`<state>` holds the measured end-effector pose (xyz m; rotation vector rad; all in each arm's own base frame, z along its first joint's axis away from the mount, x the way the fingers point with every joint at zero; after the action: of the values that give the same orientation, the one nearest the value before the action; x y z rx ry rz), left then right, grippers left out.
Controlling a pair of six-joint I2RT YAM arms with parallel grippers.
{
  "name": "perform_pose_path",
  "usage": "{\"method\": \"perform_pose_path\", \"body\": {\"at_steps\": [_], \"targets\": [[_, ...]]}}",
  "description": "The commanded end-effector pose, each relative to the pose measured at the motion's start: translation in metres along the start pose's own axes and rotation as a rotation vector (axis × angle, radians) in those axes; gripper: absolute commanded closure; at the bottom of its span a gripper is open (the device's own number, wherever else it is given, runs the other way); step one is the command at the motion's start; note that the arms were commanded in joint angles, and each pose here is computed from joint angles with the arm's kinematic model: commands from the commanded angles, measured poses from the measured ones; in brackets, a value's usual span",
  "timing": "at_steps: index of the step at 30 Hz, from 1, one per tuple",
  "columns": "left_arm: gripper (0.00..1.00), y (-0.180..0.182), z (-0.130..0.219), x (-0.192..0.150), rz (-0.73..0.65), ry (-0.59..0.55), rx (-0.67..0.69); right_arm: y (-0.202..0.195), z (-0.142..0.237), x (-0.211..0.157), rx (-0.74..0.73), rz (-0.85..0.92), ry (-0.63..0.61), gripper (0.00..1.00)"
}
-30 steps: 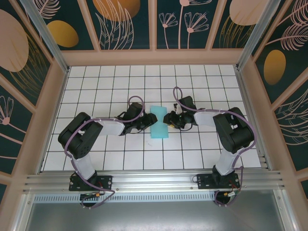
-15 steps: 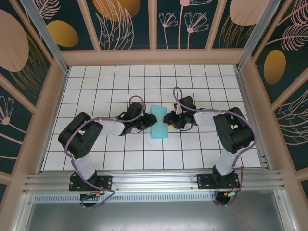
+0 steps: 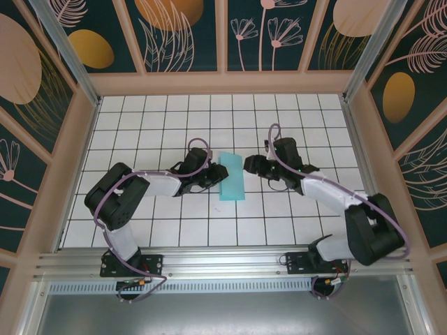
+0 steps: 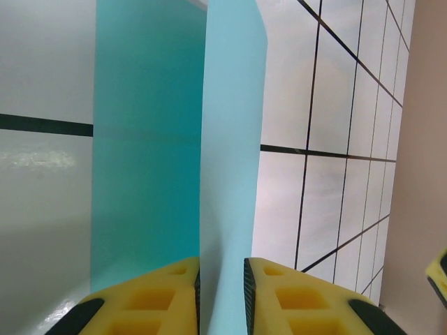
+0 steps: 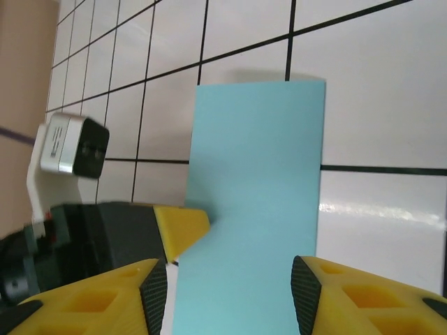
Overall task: Fold a paper plane with a square sheet of paper (pick it up from the middle)
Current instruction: Fold the triangle a second time at the center of the table.
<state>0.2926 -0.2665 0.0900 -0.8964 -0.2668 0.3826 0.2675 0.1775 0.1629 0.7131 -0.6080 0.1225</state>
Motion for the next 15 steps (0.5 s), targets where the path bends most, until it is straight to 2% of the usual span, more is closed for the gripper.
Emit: {"method": "perform_pose_path", "body": {"at_steps": [1,4,7,15], "targets": [[0.76,-0.009,-0.003,0.005,0.014,-0.002,-0.038,0.005,0.008,-0.012,0.0,0.145,-0.061,0.46],[0.77,-0.012,-0.003,0.004,0.024,0.011,-0.068,0.018,0.009,-0.027,0.027,0.255,-0.04,0.46],[0.76,-0.015,-0.002,0.004,0.033,0.008,-0.08,0.032,0.002,-0.043,-0.011,0.378,-0.028,0.46],[0.79,-0.018,-0.004,0.003,0.031,0.038,-0.087,0.062,-0.016,-0.088,-0.129,0.721,-0.092,0.45]]}}
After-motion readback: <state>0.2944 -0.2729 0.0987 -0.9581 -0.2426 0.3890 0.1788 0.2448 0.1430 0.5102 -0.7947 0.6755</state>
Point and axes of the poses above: each hand's point on the last joint's axis, 136 mm out from that joint toward the fingers, its own z axis back along the fingers, its own y axis along the line the jaws close on, x = y × z, the point moved 7 cm from there along z, back along the fingers, and after that the axes turned 8 degrees about z, right-handed, at the moved point
